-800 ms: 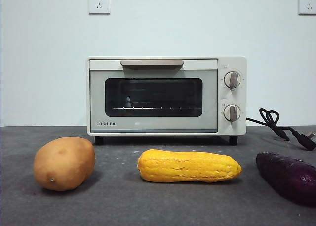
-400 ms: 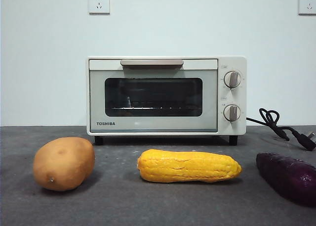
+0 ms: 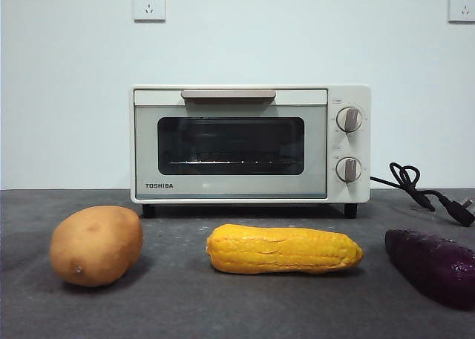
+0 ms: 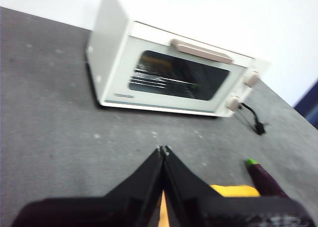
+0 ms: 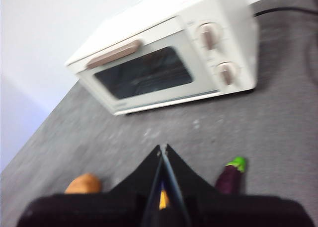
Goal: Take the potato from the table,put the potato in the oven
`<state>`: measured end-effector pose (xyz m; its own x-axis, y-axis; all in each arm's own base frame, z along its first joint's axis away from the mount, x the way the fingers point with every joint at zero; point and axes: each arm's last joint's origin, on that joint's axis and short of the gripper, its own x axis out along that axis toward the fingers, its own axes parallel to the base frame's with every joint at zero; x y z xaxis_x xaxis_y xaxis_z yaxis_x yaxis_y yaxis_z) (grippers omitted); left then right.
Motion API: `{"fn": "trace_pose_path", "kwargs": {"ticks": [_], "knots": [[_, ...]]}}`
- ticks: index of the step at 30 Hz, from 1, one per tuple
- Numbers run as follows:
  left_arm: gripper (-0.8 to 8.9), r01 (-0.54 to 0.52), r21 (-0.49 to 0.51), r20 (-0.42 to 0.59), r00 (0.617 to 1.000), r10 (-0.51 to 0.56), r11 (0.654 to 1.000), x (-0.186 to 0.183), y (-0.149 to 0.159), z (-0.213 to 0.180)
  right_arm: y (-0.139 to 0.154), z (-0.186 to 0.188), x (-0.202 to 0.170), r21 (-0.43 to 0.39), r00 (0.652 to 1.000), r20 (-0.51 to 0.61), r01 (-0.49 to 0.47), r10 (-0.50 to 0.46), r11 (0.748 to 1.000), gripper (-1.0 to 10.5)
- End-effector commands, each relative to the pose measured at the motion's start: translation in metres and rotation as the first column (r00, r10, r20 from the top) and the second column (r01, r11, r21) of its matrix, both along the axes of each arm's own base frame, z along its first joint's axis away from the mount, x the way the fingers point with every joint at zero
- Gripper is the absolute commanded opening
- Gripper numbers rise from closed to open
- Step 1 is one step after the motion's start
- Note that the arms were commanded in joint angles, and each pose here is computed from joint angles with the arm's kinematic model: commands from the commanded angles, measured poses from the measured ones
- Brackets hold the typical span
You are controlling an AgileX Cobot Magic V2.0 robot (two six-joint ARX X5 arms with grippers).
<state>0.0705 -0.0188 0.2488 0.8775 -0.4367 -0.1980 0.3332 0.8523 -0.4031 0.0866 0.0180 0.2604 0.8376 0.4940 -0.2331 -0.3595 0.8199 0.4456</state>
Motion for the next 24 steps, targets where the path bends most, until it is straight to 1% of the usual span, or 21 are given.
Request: {"fn": "trace_pose_path", "kwargs": {"ticks": [1, 4, 8, 12, 14, 17, 21, 22, 24], "knots": [[-0.07, 0.066, 0.037, -0.001, 0.998, -0.066, 0.997, -0.001, -0.001, 0.014, 0.002, 0.019, 0.002, -0.071, 0.996, 0.003, -0.092, 0.092, 0.993, -0.1], [-0.07, 0.132, 0.057, -0.020, 0.991, -0.131, 0.990, -0.002, -0.003, 0.029, 0.004, 0.040, 0.004, -0.113, 0.981, -0.036, -0.194, 0.191, 0.974, -0.1], [-0.06, 0.217, 0.067, -0.049, 0.976, -0.214, 0.974, -0.003, -0.005, 0.046, 0.007, 0.064, 0.003, -0.149, 0.946, -0.109, -0.319, 0.305, 0.936, -0.1], [-0.07, 0.273, 0.086, -0.067, 0.961, -0.268, 0.958, -0.008, -0.005, 0.060, 0.009, 0.079, -0.001, -0.200, 0.910, -0.185, -0.405, 0.372, 0.892, -0.1], [-0.07, 0.278, 0.103, -0.071, 0.960, -0.272, 0.955, -0.012, -0.005, 0.065, 0.010, 0.082, -0.002, -0.210, 0.897, -0.206, -0.430, 0.391, 0.878, -0.1], [-0.07, 0.283, 0.120, -0.066, 0.959, -0.276, 0.952, -0.015, -0.004, 0.069, 0.011, 0.082, -0.003, -0.209, 0.891, -0.210, -0.442, 0.402, 0.872, -0.1], [-0.07, 0.286, 0.129, -0.075, 0.957, -0.279, 0.949, -0.016, -0.004, 0.069, 0.011, 0.082, -0.003, -0.208, 0.891, -0.210, -0.443, 0.402, 0.872, 0.1], [-0.07, 0.287, 0.130, -0.077, 0.957, -0.279, 0.949, -0.017, -0.004, 0.069, 0.011, 0.082, -0.003, -0.208, 0.891, -0.210, -0.443, 0.402, 0.872, 0.3], [-0.07, 0.288, 0.129, -0.081, 0.957, -0.279, 0.949, -0.017, -0.004, 0.068, 0.011, 0.082, -0.003, -0.206, 0.891, -0.211, -0.442, 0.402, 0.873, 1.7]]}}
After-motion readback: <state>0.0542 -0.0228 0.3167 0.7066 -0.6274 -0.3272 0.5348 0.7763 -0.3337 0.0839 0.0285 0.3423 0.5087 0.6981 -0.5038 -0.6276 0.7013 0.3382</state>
